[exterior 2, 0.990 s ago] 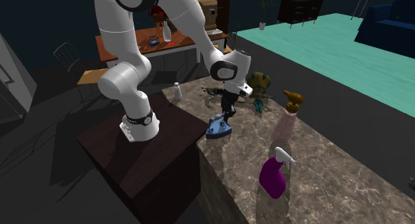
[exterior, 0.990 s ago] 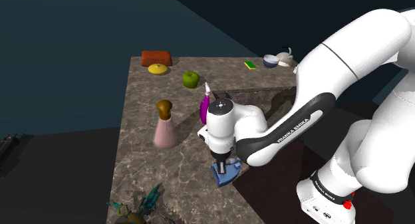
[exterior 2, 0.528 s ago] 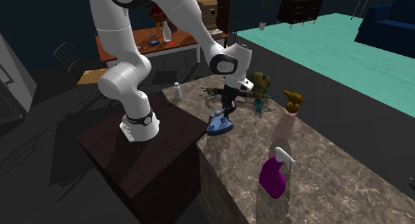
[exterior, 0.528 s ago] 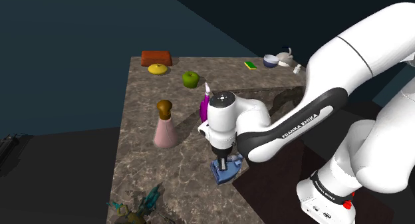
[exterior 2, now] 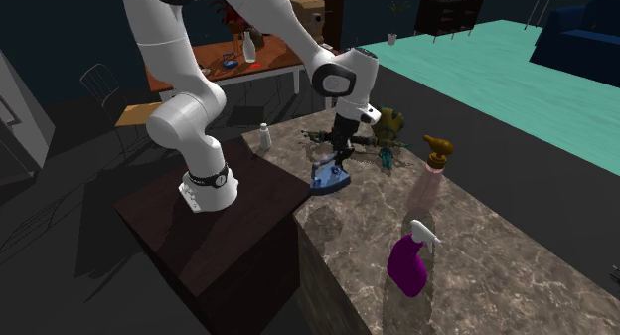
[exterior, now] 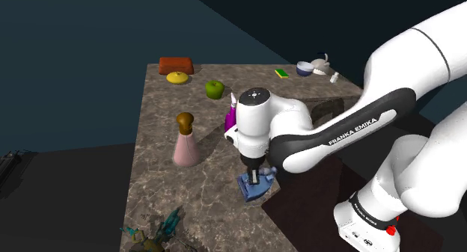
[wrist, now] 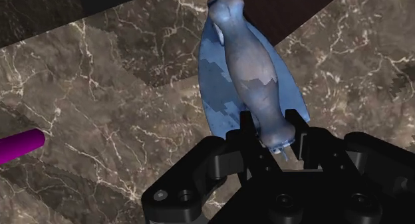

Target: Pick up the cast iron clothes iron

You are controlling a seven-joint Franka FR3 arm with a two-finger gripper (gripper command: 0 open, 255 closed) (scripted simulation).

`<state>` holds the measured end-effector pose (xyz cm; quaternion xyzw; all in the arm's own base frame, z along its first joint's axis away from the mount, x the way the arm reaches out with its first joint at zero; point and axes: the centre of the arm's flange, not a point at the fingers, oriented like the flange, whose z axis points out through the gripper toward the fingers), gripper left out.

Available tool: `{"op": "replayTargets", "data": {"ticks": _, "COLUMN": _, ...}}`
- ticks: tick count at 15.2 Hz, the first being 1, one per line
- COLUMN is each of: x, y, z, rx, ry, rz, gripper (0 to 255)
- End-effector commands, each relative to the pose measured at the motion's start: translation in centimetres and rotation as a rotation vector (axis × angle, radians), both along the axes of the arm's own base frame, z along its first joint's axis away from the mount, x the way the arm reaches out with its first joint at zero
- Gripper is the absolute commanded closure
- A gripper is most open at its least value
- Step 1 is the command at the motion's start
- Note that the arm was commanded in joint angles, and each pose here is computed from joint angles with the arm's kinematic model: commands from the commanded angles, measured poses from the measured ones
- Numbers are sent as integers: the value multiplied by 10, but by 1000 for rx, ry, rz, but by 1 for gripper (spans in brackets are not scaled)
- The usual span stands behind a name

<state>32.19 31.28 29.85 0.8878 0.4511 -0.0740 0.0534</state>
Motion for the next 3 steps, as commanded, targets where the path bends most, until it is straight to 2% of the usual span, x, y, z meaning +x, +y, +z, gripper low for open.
{"op": "replayTargets", "data": {"ticks": 1, "x": 0, "y": 1, "z": 10, "rx": 0, "ry": 0, "rz": 0, "gripper": 255}}
{"op": "replayTargets", "data": {"ticks": 3, "x": 0, "y": 1, "z": 11, "rx": 0, "ry": 0, "rz": 0, "gripper": 255}}
